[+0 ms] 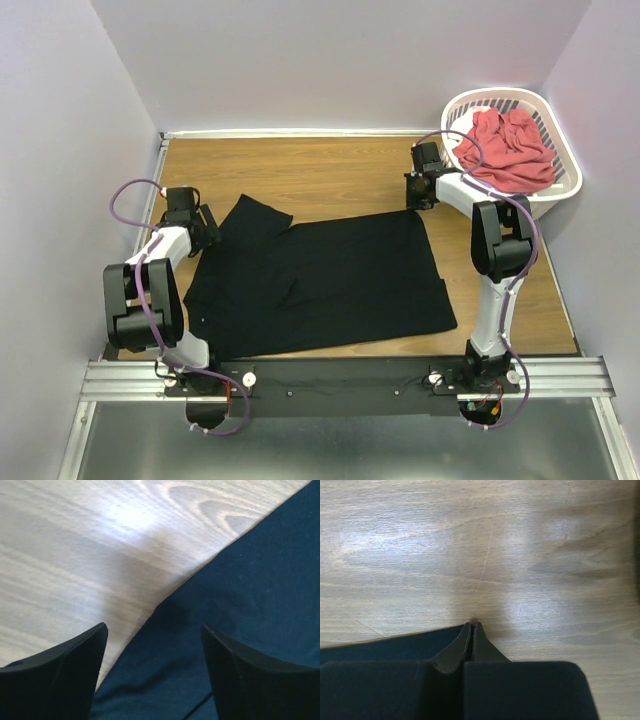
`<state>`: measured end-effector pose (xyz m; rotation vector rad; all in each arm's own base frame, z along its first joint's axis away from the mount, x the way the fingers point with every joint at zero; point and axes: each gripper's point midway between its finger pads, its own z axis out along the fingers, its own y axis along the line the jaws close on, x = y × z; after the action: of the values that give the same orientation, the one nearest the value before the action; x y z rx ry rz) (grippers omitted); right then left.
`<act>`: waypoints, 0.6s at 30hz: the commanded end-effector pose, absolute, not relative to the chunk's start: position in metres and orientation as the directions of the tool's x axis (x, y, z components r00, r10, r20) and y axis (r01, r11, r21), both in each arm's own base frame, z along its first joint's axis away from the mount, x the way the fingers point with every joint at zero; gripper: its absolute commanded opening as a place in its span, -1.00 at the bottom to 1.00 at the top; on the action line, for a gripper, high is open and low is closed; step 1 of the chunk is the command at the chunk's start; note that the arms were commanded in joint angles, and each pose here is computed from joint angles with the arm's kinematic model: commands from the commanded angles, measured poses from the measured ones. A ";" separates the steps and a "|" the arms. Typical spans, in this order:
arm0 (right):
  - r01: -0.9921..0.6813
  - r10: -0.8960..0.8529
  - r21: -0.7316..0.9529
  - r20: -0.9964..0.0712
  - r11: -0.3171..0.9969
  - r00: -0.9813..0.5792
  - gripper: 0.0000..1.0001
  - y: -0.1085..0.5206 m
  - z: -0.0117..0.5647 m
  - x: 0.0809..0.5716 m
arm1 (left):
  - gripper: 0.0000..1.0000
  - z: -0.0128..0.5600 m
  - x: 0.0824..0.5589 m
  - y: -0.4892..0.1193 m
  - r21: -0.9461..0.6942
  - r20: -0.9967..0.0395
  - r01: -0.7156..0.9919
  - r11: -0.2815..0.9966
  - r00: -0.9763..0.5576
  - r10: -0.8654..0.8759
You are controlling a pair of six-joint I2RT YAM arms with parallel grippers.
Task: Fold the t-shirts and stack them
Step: Fold the tshirt
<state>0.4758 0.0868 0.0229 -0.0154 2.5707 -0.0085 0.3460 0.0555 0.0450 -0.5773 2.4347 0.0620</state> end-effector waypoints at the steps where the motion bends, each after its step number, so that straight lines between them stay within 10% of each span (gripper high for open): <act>1: 0.013 -0.027 -0.075 -0.508 0.997 -0.861 -0.99 0.068 0.013 0.462 | 0.48 0.045 0.359 0.060 -0.036 -0.582 -0.406 0.913 -0.734 -0.349; 18: 0.012 -0.019 -0.057 -0.522 0.998 -0.853 -0.99 0.069 0.013 0.462 | 0.15 0.033 0.367 0.052 0.057 -0.517 -0.379 0.924 -0.803 -0.297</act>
<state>0.4754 0.0861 0.0230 -0.0132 2.5495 -0.0062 0.3796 0.0471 0.0352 -0.4795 2.5381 0.1734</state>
